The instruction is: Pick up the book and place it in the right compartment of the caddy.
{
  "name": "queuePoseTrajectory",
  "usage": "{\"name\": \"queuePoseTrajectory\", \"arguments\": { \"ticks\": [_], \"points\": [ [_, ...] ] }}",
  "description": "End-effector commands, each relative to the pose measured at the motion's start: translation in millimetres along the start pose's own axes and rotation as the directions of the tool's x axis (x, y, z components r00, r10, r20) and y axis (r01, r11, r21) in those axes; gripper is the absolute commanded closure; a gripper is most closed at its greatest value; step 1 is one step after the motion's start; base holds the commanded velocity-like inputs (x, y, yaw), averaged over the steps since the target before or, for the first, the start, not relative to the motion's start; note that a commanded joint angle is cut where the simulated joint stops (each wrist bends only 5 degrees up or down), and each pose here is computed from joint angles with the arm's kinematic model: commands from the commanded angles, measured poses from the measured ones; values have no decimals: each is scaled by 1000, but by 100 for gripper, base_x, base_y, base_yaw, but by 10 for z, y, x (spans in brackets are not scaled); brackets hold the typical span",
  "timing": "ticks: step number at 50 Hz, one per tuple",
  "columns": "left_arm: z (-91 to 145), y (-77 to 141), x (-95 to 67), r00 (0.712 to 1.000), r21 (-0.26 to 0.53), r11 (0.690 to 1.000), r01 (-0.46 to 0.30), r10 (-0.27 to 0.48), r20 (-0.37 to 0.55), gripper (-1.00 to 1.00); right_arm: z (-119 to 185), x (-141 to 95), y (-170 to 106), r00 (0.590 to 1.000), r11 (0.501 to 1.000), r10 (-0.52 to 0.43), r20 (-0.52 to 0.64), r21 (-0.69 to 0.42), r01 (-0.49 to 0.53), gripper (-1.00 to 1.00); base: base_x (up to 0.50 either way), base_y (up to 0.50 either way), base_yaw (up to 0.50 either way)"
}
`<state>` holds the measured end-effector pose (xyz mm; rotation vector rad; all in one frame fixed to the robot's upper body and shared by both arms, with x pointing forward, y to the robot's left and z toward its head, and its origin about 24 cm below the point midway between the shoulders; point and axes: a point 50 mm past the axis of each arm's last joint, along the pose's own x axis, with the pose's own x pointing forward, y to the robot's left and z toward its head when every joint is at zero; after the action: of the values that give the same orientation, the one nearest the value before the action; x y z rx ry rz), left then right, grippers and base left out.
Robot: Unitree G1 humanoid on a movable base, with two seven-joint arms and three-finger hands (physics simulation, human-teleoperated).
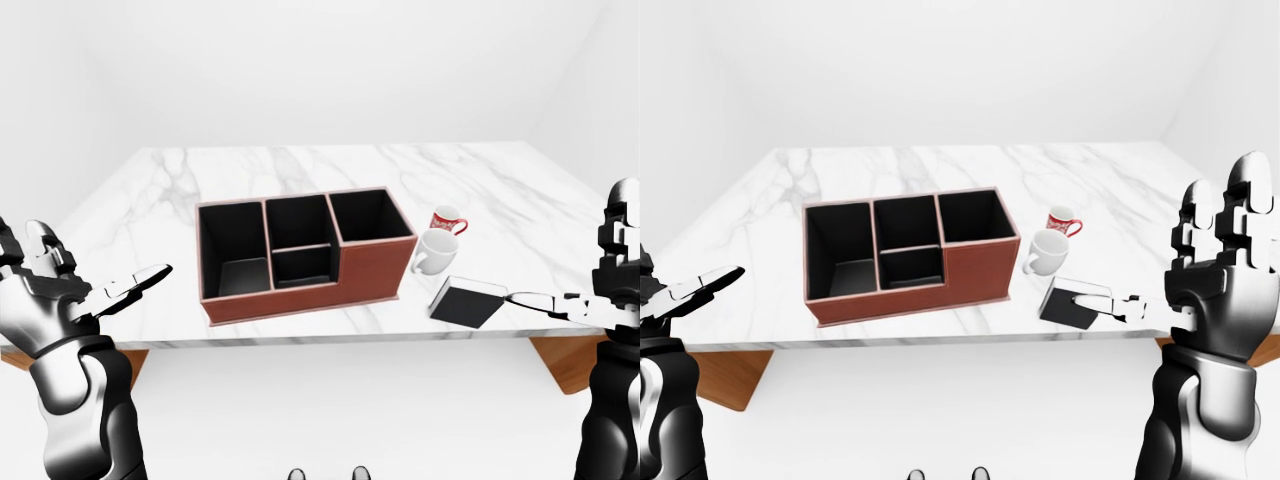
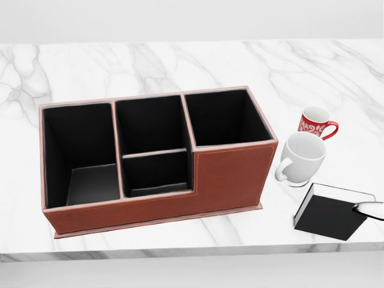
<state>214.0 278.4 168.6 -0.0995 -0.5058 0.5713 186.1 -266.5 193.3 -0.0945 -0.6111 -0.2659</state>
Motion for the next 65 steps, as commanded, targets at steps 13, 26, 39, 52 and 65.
{"name": "queuePoseTrajectory", "arguments": {
  "ticks": [13, 26, 39, 52, 65],
  "points": [
    [-40, 8, 7, 1000, 2, 1000, -1, 1, -17, -100, -21, -4, -19, 1000, 1000, -3, -9, 13, 3, -100, 30, 0, 0],
    [-21, 17, 9, 1000, 1, 1000, -5, 5, -9, -100, -35, -15, -17, 1000, 1000, 7, -22, -18, -7, -100, 30, 0, 0],
    [-16, 27, 13, 1000, 2, 1000, -9, 9, -7, -100, 47, -52, -61, 998, 986, 57, -24, -156, -61, -100, 0, 0, 0],
    [-23, 30, 11, 1000, 3, 1000, -9, 9, -10, -100, 21, -104, -127, 986, 923, 113, -121, -356, -150, -100, 0, 0, 0],
    [-42, 30, 8, 1000, 6, 1000, -9, 9, -18, -100, -332, -290, -160, 905, 783, 103, -412, -527, -330, -100, 0, 0, 0]
  ]
}}
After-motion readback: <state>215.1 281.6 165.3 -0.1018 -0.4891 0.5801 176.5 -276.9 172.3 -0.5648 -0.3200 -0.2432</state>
